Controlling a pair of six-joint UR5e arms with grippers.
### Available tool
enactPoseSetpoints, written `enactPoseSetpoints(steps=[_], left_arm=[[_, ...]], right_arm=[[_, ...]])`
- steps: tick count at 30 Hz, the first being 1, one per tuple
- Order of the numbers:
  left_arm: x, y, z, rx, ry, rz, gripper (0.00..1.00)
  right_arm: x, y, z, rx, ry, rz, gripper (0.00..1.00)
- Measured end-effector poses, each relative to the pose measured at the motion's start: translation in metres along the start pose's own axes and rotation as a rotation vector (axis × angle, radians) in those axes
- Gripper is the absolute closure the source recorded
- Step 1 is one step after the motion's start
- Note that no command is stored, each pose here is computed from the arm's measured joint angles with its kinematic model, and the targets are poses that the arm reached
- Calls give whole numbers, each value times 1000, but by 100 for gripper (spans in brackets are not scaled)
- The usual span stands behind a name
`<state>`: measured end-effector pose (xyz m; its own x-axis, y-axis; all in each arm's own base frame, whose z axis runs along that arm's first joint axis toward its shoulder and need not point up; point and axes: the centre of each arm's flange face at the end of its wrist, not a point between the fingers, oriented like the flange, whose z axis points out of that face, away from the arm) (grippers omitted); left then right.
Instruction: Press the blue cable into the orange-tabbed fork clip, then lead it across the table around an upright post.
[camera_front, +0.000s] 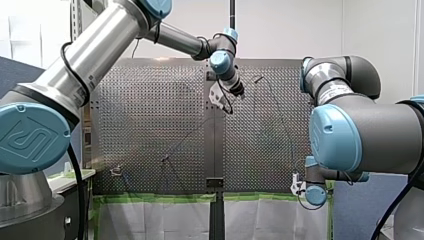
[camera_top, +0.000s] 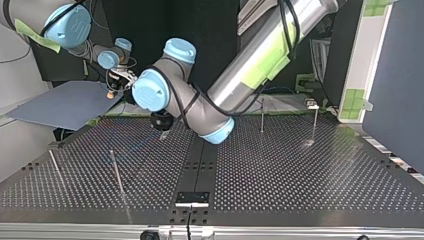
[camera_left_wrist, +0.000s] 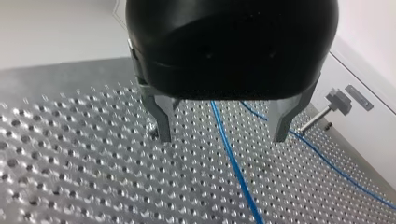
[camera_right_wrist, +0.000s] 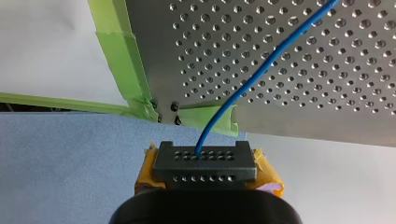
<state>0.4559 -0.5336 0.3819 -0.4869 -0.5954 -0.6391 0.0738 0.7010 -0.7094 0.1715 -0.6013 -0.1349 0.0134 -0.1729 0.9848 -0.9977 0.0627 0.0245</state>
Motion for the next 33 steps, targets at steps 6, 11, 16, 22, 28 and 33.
enactPoseSetpoints(steps=[6, 11, 16, 22, 28, 33], left_arm=[[9, -14, -24, -9, 28, 63, 0], [24, -32, -49, -2, 37, 98, 0], [41, -49, -71, 15, 39, 129, 0], [39, -58, -96, 23, 1, 179, 0], [13, -51, -103, 32, -57, 205, 0], [-15, -42, -103, 33, -109, 221, 0]], right_arm=[[0, 0, 0, 1, -1, 1, 100], [0, 1, 0, 0, -2, 2, 100], [0, 1, 0, 1, -2, 3, 100], [0, 1, 0, 3, -2, 5, 100], [0, 1, 0, 4, -2, 5, 100], [0, -2, -1, 8, -2, 4, 100]])
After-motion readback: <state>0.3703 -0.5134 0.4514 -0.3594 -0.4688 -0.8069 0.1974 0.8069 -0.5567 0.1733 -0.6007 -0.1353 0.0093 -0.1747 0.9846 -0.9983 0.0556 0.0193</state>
